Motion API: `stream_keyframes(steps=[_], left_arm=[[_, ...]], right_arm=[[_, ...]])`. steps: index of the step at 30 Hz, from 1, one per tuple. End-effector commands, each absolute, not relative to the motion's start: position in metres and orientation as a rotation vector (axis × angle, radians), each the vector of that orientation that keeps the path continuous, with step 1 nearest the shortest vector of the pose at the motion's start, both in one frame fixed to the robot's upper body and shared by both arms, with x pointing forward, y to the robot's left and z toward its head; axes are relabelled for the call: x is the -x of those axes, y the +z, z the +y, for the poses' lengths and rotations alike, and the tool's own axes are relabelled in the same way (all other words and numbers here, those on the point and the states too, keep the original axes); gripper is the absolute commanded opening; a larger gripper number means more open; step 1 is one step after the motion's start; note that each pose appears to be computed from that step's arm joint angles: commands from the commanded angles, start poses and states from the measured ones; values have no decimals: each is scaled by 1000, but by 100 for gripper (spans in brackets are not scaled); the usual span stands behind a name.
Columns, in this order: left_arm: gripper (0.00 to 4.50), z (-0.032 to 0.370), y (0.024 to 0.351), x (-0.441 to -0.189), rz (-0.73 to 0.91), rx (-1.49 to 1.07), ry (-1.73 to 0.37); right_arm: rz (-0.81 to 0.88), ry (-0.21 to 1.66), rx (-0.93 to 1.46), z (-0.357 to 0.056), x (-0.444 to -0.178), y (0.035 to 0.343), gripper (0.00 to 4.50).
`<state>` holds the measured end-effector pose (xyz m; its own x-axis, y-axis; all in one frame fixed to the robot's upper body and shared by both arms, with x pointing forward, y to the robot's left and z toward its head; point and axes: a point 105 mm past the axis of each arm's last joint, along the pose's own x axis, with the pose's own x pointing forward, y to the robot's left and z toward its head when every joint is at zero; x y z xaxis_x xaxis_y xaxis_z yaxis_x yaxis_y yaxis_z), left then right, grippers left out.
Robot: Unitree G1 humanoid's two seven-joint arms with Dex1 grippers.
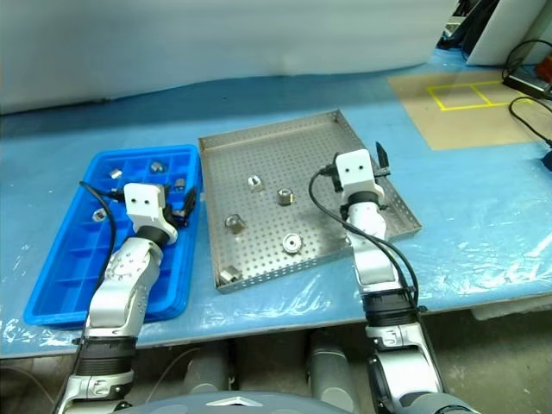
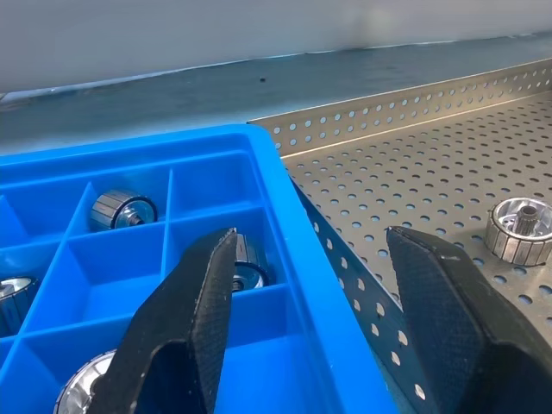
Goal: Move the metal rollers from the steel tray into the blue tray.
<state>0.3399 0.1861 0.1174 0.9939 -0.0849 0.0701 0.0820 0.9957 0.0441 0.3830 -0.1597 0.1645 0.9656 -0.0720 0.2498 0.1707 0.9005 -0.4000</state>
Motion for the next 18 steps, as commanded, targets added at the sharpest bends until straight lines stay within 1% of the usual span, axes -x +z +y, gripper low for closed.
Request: stream_keyframes(steps=[1,13,15,18], left_arm=[[296,184,120,-341,-78,-51,-99],[296,180,120,-348,-76,-47,-124],[296,180,124,-350,-87,-50,-138],[296,179,143,-357,-131,-55,-196]], right_arm=[[-289,-148,428,-163,-376,180,428],[-284,-140,424,-165,-372,180,428],[-290,-108,416,-162,-373,182,428],[-313,7,389,-153,-375,190,428]])
